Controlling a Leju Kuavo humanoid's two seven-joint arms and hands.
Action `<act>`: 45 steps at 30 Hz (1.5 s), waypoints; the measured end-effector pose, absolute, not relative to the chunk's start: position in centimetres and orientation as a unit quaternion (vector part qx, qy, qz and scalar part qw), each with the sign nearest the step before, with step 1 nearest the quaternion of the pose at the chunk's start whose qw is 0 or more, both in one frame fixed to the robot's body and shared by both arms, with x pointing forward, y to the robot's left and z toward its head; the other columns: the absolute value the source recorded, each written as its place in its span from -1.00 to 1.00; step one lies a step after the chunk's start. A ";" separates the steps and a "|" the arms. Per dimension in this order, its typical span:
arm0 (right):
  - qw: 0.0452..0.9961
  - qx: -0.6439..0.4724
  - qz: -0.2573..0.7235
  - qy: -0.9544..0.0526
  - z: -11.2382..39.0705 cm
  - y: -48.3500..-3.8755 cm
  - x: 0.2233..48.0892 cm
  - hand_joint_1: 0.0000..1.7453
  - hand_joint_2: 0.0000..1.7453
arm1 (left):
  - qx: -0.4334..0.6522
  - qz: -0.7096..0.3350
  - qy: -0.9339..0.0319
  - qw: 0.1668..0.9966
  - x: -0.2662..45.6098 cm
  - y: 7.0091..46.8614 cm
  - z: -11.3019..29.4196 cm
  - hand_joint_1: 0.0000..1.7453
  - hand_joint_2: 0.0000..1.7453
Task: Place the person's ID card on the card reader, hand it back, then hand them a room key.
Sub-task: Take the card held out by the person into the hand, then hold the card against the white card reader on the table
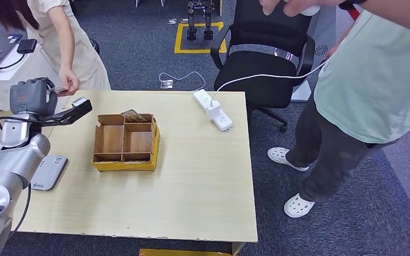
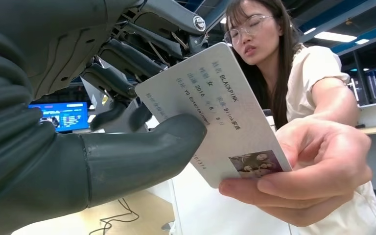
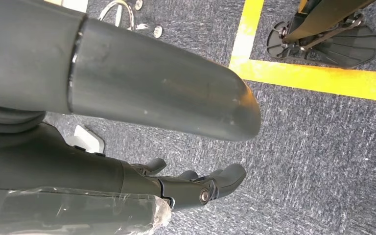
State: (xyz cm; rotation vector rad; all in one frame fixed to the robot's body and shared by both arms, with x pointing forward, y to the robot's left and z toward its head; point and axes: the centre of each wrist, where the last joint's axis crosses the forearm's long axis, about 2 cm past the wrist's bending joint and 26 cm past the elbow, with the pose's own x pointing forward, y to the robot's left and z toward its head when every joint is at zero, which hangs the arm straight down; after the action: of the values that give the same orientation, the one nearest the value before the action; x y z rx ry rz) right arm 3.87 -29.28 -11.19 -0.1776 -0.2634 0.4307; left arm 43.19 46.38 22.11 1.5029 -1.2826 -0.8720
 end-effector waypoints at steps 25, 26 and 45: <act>0.967 -0.087 0.204 -0.125 -11.2 -29.2 3.5 -1.00 -1.00 | 0.638 -0.382 -0.456 0.488 37.4 52.0 16.6 1.00 1.00; 0.968 -0.087 0.202 -0.124 -11.2 -29.2 3.4 -1.00 -1.00 | 0.640 -0.386 -0.448 0.490 36.6 52.6 16.0 1.00 1.00; 0.971 -0.093 0.181 -0.126 -11.3 -29.3 3.0 -1.00 -1.00 | 0.581 -0.441 -0.454 0.511 23.9 54.8 7.9 1.00 1.00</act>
State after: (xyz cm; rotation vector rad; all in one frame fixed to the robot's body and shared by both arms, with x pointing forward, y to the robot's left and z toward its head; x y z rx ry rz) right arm 2.98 -29.26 -11.27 -0.1869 -0.2552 0.3652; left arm 23.89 54.83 7.87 1.3990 -1.0936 -1.0627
